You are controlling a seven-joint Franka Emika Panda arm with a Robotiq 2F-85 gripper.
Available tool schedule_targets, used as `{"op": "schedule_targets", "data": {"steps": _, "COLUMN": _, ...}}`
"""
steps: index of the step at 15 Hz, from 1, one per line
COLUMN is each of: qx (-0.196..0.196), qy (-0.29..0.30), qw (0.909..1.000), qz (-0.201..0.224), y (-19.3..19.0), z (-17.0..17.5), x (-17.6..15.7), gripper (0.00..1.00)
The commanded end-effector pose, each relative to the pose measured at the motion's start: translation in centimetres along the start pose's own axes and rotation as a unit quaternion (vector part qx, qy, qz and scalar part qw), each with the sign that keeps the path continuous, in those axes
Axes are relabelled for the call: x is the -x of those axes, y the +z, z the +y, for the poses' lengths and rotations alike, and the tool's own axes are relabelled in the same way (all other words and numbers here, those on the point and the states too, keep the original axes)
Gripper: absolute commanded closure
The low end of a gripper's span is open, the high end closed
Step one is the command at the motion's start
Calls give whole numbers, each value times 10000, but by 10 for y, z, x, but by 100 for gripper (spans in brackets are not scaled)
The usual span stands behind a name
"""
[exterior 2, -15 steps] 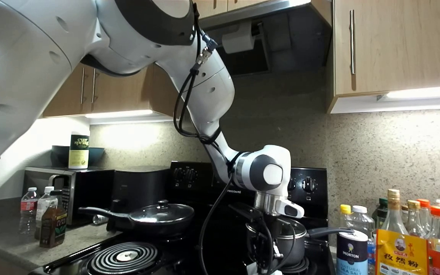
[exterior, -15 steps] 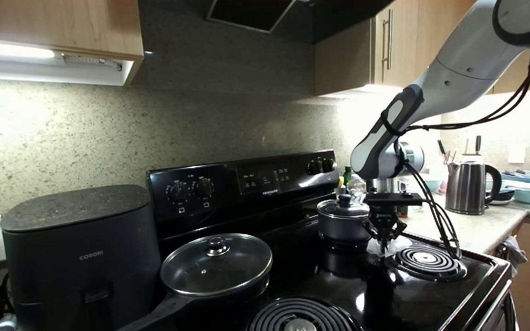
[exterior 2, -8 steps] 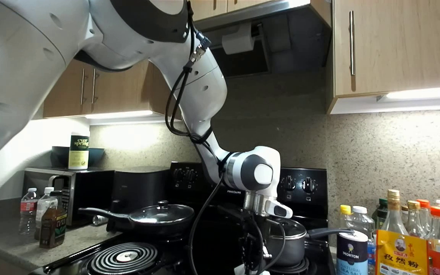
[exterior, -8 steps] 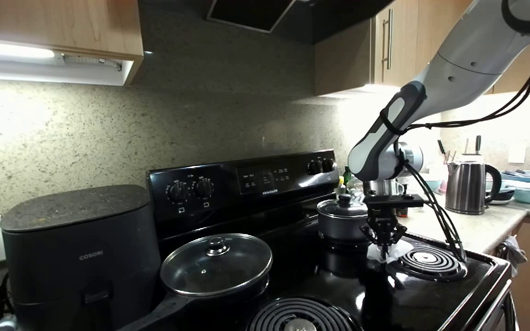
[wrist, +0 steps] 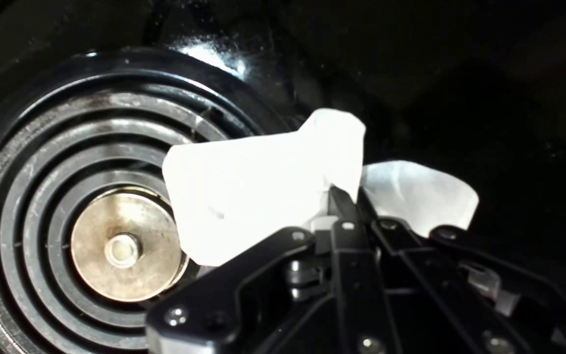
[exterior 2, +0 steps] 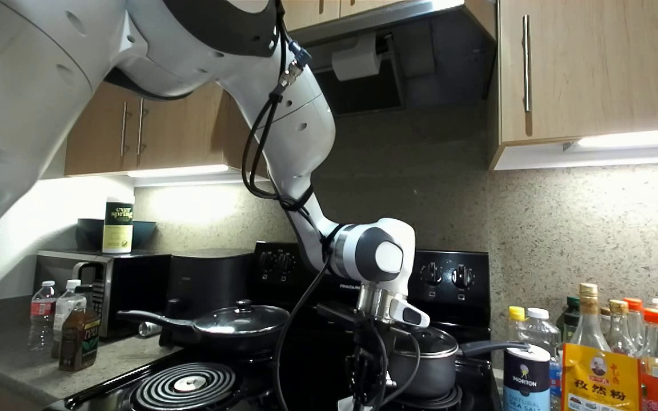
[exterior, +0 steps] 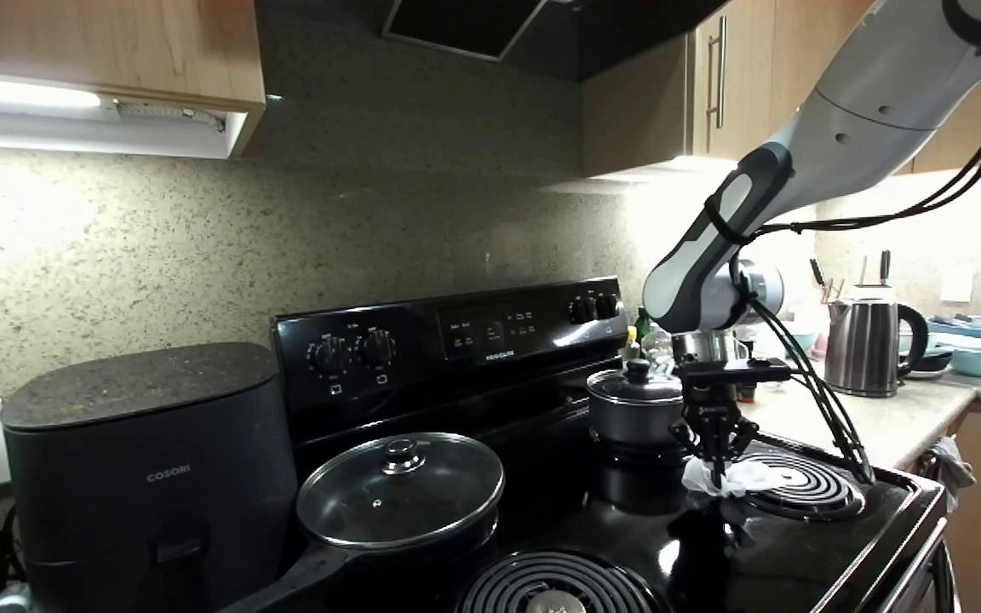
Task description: Use the white cloth to wipe the stove
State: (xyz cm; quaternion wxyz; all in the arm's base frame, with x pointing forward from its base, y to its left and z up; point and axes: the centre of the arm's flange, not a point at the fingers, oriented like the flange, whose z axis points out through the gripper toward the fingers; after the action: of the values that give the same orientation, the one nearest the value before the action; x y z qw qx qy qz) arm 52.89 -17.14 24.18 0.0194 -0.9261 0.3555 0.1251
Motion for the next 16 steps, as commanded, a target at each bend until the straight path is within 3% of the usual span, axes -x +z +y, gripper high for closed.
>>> {"op": "schedule_targets", "data": {"steps": 1, "qx": 109, "qy": -145, "qw": 9998, "qz": -15, "y": 7, "z": -7, "x": 7, "gripper": 100}}
{"op": "schedule_targets", "data": {"steps": 9, "qx": 604, "qy": -1353, "qw": 9890, "qz": 42, "y": 26, "z": -65, "x": 53, "gripper": 100}}
{"op": "schedule_targets", "data": {"steps": 11, "qx": 545, "qy": -1134, "qw": 9920, "qz": 93, "y": 11, "z": -69, "x": 43, "gripper": 99}}
{"op": "schedule_targets", "data": {"steps": 16, "qx": 597, "qy": -1213, "qw": 9908, "qz": 111, "y": 12, "z": -73, "x": 46, "gripper": 100}}
